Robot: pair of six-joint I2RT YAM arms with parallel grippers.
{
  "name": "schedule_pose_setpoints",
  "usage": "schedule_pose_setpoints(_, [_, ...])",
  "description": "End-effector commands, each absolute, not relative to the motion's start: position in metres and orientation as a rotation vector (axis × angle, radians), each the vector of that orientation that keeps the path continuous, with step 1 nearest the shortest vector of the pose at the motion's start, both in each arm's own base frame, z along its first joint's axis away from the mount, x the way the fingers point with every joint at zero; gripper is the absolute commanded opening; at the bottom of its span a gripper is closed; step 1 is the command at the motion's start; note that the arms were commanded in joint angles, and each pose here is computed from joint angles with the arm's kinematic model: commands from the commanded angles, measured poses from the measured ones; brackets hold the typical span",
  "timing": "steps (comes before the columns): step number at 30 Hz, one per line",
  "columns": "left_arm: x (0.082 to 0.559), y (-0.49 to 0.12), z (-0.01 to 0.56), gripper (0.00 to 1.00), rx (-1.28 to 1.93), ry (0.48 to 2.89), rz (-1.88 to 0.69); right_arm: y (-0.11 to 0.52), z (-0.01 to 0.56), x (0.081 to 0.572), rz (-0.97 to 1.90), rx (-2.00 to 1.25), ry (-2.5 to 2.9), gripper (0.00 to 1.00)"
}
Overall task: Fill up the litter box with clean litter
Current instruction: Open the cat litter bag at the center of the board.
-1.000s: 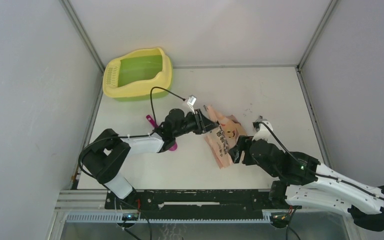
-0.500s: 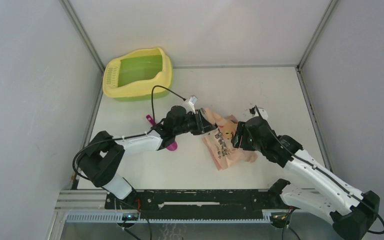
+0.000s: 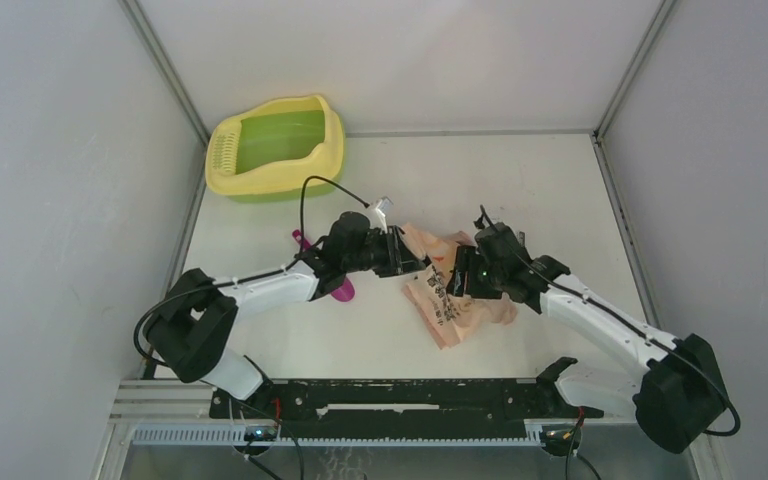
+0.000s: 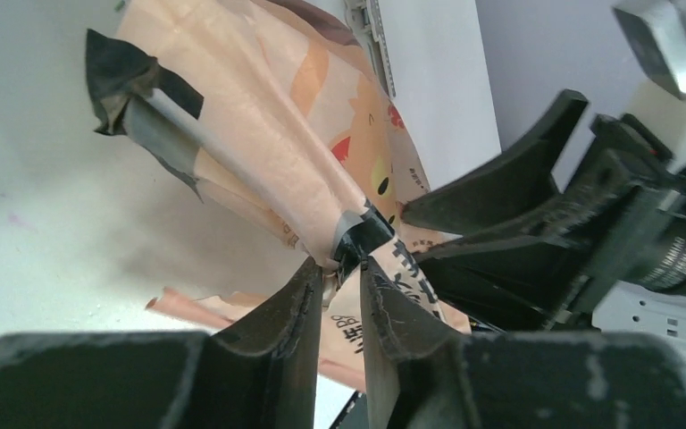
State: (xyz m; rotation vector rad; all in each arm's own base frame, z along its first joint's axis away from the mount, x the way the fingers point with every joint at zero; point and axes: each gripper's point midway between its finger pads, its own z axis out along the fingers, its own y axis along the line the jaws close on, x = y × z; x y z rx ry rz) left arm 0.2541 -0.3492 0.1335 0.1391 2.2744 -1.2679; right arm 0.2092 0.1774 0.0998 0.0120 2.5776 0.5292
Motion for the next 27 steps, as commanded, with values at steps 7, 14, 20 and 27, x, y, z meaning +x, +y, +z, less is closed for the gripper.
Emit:
schedule_pose_setpoints(7, [0.235,-0.353,0.165,0.27,0.2,2.201,-1.428,0.196,0.084,0.221,0.597,-0.043,2.596,0.66])
schedule_pose_setpoints(14, [0.229,-0.353,0.168,0.28,0.204,2.203,-1.46,0.193,0.073,0.229,0.592,-0.045,2.631,0.66])
schedule_pose_setpoints(20, [0.22,-0.347,0.155,0.29,0.178,2.247,-1.456,0.199,0.052,0.233,0.586,-0.054,2.687,0.66])
schedule_pose_setpoints(27, [0.209,-0.338,0.134,0.3,0.161,2.306,-1.418,0.207,0.034,0.238,0.587,-0.057,2.721,0.66])
